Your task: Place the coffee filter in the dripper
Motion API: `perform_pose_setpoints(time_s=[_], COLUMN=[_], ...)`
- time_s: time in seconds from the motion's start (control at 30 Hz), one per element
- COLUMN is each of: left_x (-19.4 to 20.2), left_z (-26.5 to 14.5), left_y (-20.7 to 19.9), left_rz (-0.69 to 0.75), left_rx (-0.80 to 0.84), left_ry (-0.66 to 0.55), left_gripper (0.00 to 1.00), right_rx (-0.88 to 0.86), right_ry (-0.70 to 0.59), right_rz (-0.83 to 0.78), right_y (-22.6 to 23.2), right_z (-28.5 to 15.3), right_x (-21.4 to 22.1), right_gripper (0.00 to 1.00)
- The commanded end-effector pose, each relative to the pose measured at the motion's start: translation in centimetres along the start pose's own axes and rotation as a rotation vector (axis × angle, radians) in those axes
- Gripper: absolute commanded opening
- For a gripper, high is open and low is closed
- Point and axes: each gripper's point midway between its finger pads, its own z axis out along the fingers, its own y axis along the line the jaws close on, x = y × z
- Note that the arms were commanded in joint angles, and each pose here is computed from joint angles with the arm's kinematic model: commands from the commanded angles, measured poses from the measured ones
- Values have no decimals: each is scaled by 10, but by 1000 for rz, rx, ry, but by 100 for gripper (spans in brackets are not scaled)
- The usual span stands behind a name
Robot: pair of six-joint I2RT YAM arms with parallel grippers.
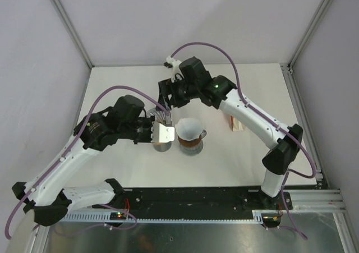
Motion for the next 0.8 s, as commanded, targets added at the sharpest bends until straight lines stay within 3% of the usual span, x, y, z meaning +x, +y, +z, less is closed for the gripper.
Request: perform_pose_setpoints(time_s=[0.0, 0.2, 0.33, 0.4, 0.43, 0.6, 0.77], left_x=[-6, 6, 11, 14, 15, 8, -24], left_z=[-13, -12, -12, -12, -12, -23, -50], left_y=[20, 25, 30, 35, 37, 58, 67], left_rz=[57, 70, 71, 60, 50, -38, -132], left_rx=[-95, -129, -164, -190, -207, -344, -391], left_ry=[21, 86, 116, 133, 138, 109, -82], left_gripper=[0, 0, 0, 2, 5, 60, 81], right_rx=[-77, -167, -184, -180, -167, -98, -72], right_ry=[66, 120, 137, 125, 110, -32, -182], right_rz=[-22, -16, -19, -28, -36, -76, -82], right_y=[19, 32, 33, 33, 31, 23, 19], right_z=[-1, 4, 8, 7, 6, 0, -8], right_x=[9, 22, 26, 23, 20, -6, -31], right_gripper=[68, 42, 8, 2, 1, 0, 0])
